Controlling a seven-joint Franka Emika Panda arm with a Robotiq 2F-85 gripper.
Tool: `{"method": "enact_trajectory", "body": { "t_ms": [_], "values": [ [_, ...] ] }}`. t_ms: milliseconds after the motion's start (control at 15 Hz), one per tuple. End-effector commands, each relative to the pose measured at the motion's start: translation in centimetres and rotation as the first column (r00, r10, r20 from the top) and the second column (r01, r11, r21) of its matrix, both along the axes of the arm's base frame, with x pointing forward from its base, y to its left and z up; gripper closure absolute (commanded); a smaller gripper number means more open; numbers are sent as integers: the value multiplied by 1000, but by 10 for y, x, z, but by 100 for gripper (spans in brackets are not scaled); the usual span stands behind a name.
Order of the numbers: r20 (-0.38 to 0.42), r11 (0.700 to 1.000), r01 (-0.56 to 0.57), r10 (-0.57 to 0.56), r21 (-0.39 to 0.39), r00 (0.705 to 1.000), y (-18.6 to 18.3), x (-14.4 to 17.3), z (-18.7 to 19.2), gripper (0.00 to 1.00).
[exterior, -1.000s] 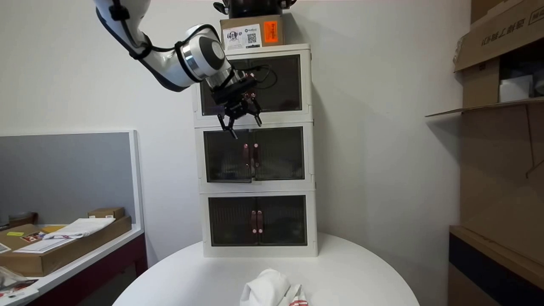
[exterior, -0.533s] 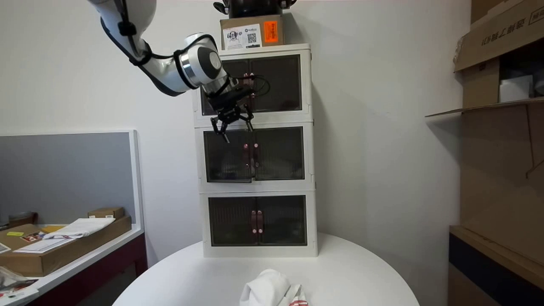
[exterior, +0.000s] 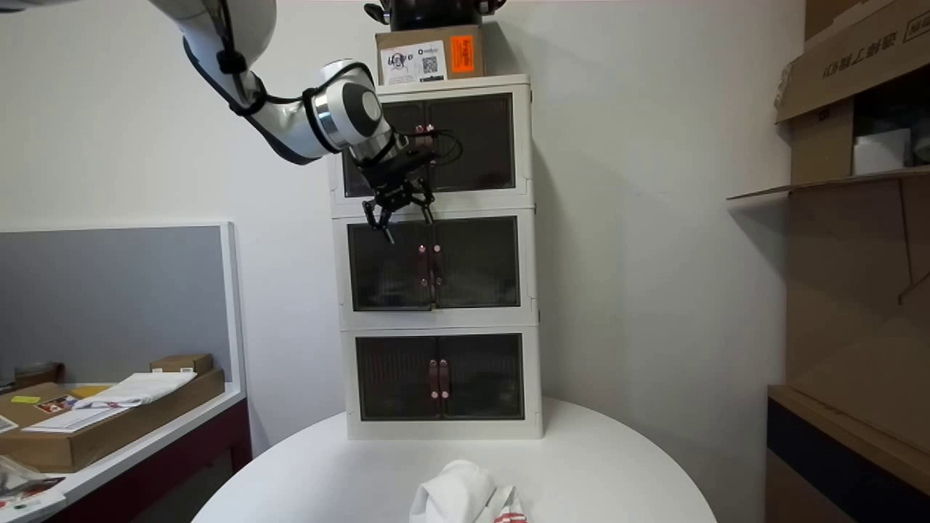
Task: Open the drawer
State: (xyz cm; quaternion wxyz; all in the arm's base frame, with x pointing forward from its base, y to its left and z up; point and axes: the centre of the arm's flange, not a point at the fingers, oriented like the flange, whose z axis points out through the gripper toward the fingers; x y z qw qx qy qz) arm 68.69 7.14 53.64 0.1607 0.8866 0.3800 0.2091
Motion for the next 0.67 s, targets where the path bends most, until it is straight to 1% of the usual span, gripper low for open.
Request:
{"method": "enact_trajectory", "body": {
  "t_ms": [0, 67, 267, 467, 533, 600],
  "values": [
    [-73, 996, -62, 66, 61, 995, 34, 1, 3, 0],
    [-92, 996, -56, 62, 65, 994, 35, 0, 5, 0],
    [-182, 995, -45, 62, 94, 981, 42, -9, 8, 0],
    [-239, 995, -38, 59, 90, 969, 47, -21, 12, 0],
    [-262, 994, -40, 65, 99, 963, 52, -26, 13, 0],
    [-283, 990, -55, 90, 127, 955, 65, -31, 10, 0]
  ]
}}
